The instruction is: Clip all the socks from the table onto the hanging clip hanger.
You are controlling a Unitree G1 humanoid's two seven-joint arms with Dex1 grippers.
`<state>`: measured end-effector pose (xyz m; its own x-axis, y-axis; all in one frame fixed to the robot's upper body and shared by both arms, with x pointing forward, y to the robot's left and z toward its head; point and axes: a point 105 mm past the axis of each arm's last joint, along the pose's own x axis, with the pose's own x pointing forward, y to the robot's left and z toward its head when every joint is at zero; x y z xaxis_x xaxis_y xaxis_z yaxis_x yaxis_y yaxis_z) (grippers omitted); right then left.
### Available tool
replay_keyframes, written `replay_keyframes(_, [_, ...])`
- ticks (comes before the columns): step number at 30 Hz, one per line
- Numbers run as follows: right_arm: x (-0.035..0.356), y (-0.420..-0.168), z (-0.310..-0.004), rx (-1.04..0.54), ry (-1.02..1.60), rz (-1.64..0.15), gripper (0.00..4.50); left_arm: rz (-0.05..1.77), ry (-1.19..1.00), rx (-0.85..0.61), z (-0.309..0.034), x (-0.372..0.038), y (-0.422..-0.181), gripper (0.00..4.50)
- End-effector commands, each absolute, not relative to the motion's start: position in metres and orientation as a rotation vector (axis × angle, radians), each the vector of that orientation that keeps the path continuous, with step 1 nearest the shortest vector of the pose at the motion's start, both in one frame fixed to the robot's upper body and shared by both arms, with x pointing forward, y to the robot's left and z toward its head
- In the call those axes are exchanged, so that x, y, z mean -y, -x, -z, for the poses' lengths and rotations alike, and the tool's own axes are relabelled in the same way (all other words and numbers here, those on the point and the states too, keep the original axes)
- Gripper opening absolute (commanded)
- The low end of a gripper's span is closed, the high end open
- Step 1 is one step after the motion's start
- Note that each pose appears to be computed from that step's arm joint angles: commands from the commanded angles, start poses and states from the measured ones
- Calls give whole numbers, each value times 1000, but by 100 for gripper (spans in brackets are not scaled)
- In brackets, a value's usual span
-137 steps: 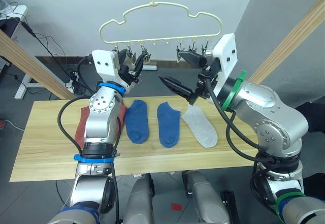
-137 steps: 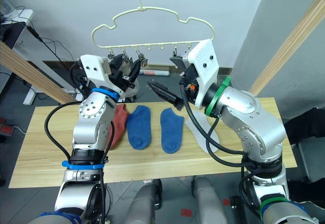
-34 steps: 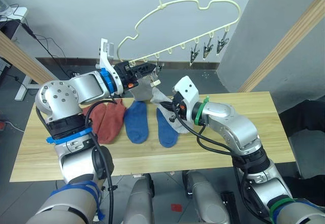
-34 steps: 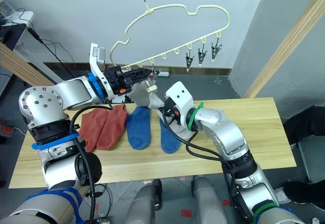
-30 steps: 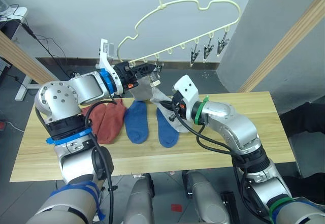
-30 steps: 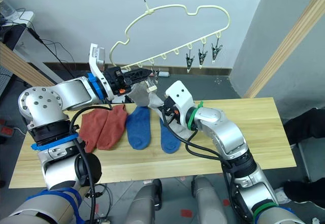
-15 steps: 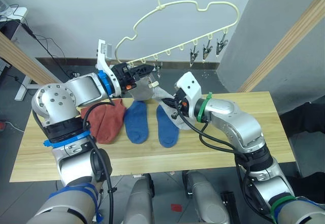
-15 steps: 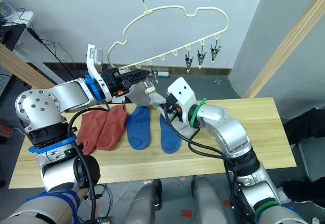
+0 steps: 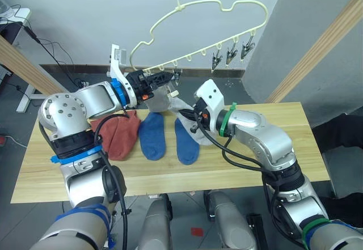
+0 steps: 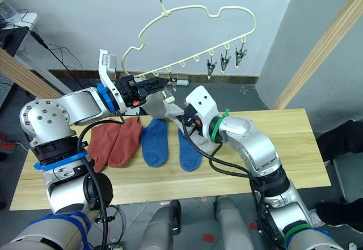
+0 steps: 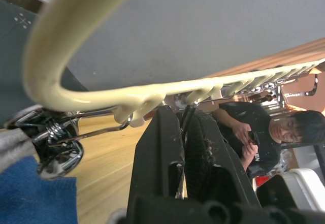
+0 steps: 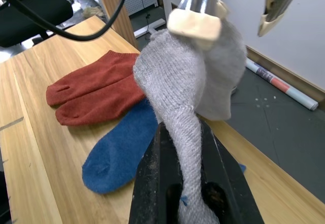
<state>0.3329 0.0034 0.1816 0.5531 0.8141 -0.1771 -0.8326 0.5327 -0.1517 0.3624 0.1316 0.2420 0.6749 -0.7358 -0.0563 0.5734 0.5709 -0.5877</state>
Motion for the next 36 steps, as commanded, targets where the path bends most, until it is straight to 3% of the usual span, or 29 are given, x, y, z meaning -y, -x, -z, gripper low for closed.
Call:
replay_keyframes(1, [-7,-333,-196,-23,238,-982,1,749,596,-401,-220,-133,-362,0])
replay_keyframes(19, [-10,-332,-217,21,192,-975,1,757,529,-363,-219,-133,-360,0])
replay_keyframes(21, [-11,-331,-216,21,198,-978,0,774,549,-353,-223,-133,-359,77])
replay_keyframes(33, [-16,-334,-210,12,189,-973,0,813,533,-337,-225,-130,-343,393])
replay_keyframes(35, [-18,-334,-209,2,158,-980,54,812,491,-317,-226,-129,-339,450])
replay_keyframes(36, [-17,-336,-208,0,153,-974,77,812,455,-311,-226,-130,-336,450])
